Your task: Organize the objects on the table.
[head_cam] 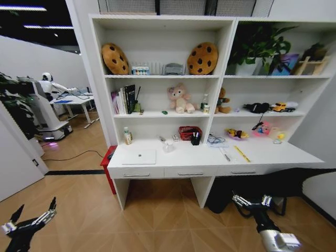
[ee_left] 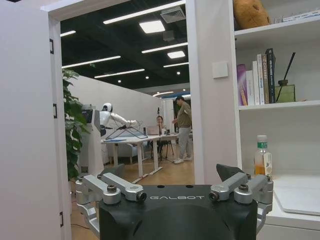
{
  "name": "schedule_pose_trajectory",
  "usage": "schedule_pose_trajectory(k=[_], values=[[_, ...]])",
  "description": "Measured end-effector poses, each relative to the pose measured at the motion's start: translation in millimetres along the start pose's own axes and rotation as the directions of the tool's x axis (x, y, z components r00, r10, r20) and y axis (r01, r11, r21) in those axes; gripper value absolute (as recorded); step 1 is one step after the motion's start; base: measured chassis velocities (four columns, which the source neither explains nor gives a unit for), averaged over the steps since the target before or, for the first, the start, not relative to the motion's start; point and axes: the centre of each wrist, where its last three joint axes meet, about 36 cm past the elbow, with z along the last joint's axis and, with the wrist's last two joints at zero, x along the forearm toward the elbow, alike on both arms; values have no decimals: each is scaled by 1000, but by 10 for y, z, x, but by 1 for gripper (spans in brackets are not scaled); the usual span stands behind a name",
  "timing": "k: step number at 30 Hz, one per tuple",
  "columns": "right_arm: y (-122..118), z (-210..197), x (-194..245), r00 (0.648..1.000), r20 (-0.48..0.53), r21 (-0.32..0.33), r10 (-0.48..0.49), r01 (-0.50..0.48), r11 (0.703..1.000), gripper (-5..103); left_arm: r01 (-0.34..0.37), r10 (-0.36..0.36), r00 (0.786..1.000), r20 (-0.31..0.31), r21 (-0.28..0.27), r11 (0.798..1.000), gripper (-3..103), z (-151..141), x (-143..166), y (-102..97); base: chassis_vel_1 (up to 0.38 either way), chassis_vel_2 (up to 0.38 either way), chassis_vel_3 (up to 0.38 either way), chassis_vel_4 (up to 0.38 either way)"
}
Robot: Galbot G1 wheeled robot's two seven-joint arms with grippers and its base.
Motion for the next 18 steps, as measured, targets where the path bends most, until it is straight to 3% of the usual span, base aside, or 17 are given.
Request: schedule_pose_trajectory(k=[18], values=[[0, 0, 1, 1000, 0, 0, 0, 0, 1000, 100, 0, 0, 1000, 0, 0, 1000, 100, 0, 0, 0, 0, 0, 0, 0]])
